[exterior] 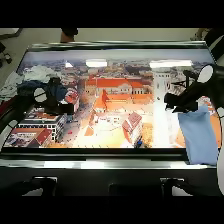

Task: Fold the shirts.

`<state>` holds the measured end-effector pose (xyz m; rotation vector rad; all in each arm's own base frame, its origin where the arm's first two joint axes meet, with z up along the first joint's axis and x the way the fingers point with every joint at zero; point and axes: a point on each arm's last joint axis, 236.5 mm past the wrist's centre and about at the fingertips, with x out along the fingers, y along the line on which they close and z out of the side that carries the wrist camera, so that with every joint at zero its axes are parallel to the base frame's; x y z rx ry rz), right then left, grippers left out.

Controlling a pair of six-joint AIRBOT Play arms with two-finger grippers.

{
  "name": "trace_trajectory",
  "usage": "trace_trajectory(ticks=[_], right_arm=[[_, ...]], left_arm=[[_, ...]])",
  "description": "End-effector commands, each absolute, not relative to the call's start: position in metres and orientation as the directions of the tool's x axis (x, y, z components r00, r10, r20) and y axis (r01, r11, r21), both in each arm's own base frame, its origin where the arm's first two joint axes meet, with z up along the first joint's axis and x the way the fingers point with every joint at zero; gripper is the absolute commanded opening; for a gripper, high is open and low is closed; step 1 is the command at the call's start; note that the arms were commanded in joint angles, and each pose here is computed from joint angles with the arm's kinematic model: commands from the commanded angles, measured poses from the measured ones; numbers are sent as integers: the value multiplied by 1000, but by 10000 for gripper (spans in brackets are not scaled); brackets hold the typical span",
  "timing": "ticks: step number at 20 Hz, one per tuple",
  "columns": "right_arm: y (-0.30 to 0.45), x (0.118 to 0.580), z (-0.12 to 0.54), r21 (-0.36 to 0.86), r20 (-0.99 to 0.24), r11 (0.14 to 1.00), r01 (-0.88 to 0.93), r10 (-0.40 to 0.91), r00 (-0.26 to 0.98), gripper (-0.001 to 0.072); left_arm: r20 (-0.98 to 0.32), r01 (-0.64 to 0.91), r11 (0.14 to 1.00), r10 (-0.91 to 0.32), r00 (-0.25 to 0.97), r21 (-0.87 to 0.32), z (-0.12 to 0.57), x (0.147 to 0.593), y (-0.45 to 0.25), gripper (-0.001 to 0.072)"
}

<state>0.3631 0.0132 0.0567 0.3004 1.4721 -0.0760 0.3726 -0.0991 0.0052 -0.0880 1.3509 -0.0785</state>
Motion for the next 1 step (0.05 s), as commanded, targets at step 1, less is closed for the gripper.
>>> trace_trajectory(ticks=[1], right_arm=[[14,363,56,153,-986,961,232,132,102,373]], left_arm=[[-970,6,994,-108,217,-109,5,372,-99,600]])
